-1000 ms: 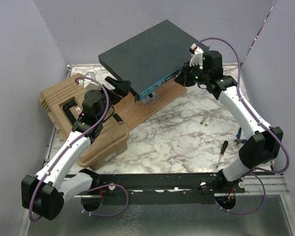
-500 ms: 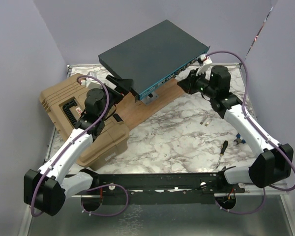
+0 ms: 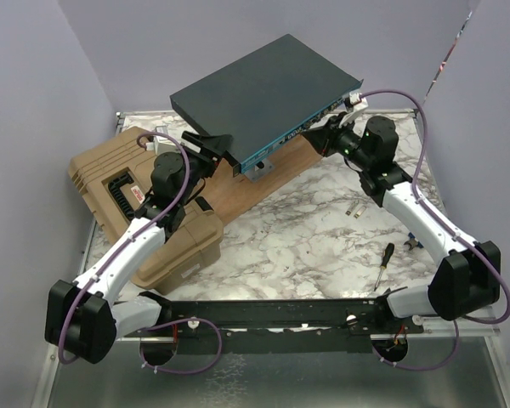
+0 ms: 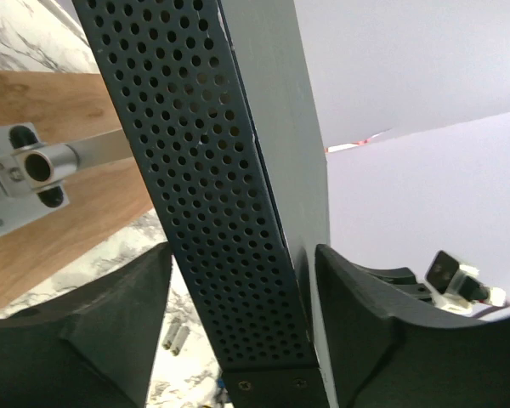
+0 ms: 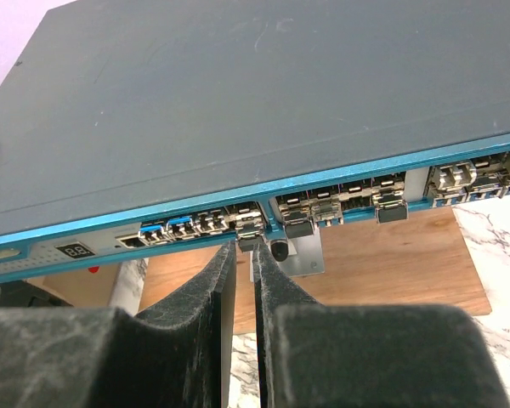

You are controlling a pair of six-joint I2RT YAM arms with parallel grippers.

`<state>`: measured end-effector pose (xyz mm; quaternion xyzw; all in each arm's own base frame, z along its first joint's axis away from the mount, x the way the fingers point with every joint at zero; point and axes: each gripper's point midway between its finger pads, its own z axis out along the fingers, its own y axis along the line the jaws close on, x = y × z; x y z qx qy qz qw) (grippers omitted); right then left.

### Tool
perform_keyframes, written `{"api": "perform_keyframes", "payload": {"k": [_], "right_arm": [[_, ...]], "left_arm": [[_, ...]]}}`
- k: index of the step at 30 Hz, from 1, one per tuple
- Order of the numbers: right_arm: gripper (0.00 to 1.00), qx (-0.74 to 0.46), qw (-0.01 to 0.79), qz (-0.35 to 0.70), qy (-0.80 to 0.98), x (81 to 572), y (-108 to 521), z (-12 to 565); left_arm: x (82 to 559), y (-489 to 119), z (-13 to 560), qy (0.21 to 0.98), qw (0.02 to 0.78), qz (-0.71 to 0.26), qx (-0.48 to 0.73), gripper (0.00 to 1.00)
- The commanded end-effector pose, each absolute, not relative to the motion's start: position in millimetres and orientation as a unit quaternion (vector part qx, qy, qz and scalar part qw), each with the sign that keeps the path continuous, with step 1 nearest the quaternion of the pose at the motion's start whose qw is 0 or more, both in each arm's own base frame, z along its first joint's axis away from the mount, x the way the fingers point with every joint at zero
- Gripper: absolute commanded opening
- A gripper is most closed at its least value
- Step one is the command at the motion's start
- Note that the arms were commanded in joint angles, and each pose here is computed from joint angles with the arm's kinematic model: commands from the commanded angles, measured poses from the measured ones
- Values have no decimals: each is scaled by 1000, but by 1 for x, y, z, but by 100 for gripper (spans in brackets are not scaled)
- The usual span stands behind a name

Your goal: Insert the plug into the switch port

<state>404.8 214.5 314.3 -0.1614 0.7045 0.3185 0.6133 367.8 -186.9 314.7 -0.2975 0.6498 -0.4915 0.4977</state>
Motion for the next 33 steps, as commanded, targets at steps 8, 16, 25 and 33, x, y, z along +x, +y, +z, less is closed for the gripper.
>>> {"api": "perform_keyframes", "payload": {"k": [8,16,25,33], "right_arm": [[17,-169,611,326,702,418,221,304],[16,-179,612,341,691,426,230,303],[14,-239,625,345,658,433,244,321],[13,-247,620,341,662,450,250,322]], "left_arm": [[369,-199,317,631,468,-535,-311,40],[371,-201,313,629,455,-542,-321,0],[367,-205,307,641,447,-542,-310,0],[363,-203,304,652,452,-529,-301,0]]}}
